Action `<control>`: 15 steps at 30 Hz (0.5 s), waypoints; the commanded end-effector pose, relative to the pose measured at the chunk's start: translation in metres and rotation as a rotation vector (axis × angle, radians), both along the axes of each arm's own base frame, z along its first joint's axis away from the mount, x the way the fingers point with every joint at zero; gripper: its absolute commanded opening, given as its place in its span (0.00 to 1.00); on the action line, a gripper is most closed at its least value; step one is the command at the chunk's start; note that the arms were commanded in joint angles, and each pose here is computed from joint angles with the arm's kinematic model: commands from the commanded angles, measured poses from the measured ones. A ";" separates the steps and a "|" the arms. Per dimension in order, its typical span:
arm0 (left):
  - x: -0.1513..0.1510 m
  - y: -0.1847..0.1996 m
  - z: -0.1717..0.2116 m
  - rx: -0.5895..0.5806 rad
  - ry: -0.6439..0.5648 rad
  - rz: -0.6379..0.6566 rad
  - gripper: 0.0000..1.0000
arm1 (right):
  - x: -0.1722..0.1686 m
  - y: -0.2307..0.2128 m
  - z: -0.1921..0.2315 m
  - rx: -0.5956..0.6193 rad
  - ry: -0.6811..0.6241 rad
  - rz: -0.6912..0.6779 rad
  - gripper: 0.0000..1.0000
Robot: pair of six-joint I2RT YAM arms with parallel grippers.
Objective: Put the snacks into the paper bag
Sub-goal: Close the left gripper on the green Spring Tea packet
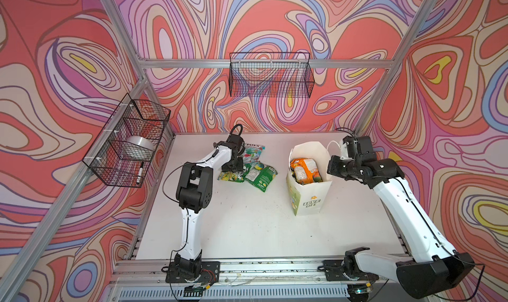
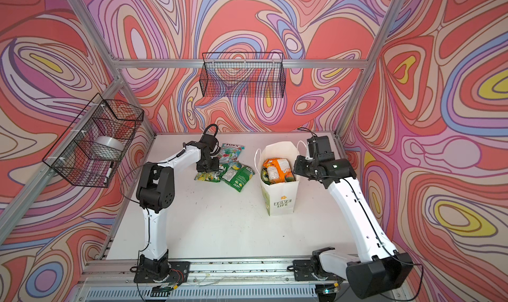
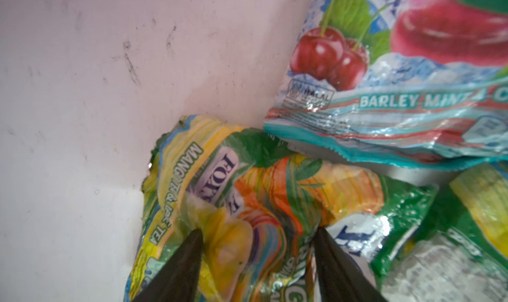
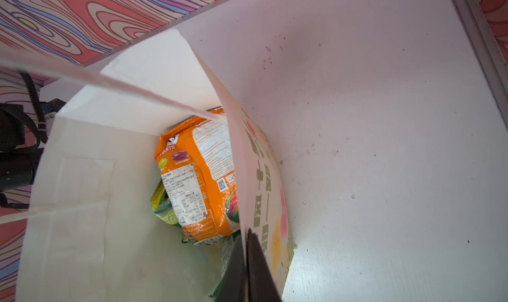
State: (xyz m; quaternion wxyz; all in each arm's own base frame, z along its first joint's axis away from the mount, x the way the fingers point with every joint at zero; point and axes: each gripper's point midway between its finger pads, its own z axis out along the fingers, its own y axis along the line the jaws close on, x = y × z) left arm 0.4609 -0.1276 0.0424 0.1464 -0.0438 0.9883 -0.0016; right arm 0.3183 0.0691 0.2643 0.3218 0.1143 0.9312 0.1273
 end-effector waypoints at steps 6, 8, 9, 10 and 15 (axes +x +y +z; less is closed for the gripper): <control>-0.034 0.015 -0.007 0.023 0.086 0.063 0.10 | -0.002 0.007 0.010 0.031 -0.044 0.027 0.00; -0.035 0.019 -0.002 0.030 0.073 0.071 0.04 | -0.002 0.007 0.010 0.031 -0.049 0.025 0.00; -0.035 0.019 0.001 0.034 0.067 0.074 0.01 | -0.003 0.007 0.010 0.032 -0.049 0.026 0.00; -0.035 0.021 0.004 0.035 0.062 0.077 0.00 | -0.002 0.007 0.010 0.034 -0.052 0.025 0.00; -0.036 0.016 0.026 -0.019 0.019 0.085 0.00 | -0.002 0.009 0.010 0.037 -0.048 0.031 0.00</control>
